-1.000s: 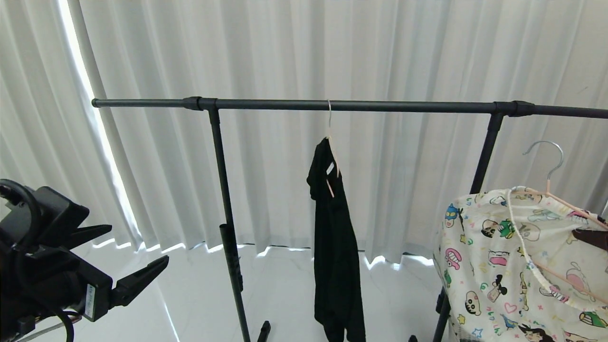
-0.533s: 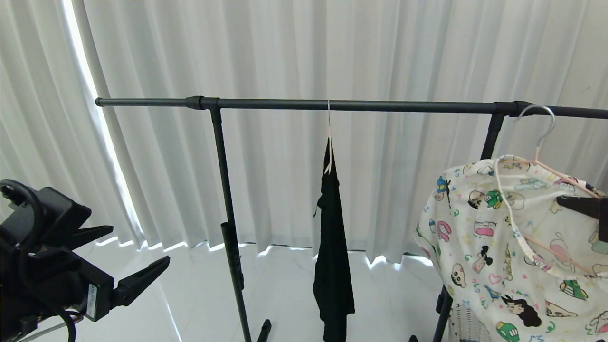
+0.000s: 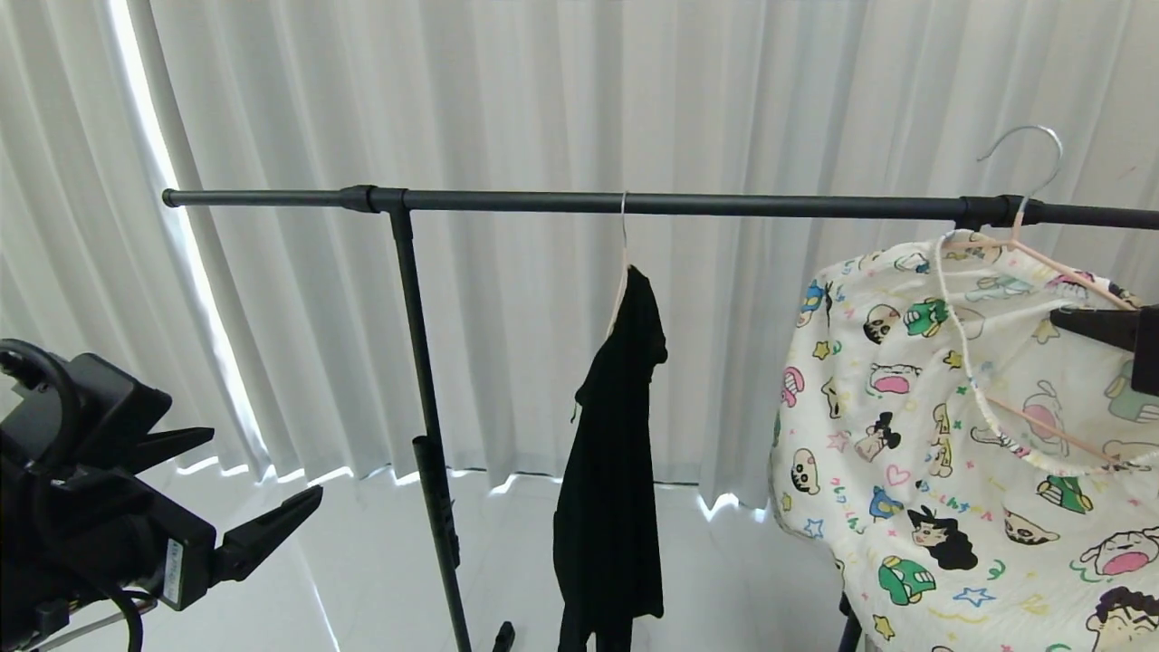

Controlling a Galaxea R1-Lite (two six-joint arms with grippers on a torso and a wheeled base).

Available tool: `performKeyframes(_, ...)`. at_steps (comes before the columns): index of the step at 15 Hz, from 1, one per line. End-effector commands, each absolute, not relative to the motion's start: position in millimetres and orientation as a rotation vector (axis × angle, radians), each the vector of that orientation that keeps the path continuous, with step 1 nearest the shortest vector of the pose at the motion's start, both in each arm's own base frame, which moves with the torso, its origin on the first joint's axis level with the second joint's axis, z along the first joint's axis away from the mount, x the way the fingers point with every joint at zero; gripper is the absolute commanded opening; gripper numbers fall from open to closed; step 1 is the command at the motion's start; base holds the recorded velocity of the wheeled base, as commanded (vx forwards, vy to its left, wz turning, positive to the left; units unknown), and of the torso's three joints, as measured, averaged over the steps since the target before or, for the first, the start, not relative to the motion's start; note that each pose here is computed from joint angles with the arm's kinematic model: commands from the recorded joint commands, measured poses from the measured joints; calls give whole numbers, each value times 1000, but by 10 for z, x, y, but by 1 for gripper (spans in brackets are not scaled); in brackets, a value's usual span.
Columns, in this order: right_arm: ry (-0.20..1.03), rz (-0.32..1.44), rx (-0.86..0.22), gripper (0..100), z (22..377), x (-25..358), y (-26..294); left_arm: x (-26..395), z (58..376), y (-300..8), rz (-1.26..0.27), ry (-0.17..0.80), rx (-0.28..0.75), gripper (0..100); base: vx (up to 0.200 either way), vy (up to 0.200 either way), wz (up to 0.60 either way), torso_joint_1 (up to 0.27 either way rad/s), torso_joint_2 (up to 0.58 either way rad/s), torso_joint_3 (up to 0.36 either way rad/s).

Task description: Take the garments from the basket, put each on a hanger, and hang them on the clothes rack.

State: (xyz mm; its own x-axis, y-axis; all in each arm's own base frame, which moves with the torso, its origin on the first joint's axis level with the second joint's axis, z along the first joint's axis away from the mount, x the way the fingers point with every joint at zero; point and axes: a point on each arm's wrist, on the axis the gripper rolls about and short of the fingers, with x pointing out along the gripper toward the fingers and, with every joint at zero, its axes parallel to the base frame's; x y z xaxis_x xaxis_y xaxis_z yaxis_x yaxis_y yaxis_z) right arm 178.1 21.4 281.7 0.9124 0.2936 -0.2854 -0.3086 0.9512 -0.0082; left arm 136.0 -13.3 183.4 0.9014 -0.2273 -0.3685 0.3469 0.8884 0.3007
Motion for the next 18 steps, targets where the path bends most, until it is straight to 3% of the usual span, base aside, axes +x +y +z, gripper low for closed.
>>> performKeyframes(1,293,323,-55,0,2814,1814,240,1360,1834,-135,-306,331,374,100,200,0,0,7,7,2)
performKeyframes(7,308,349,-60,0,2780,1842,291,1346,1834,-137,-309,327,375,100,200,0,0,3,1,6)
performKeyframes(18,369,371,-65,0,2658,2032,387,1316,1825,-198,-355,317,384,100,0,0,0,0,0,0)
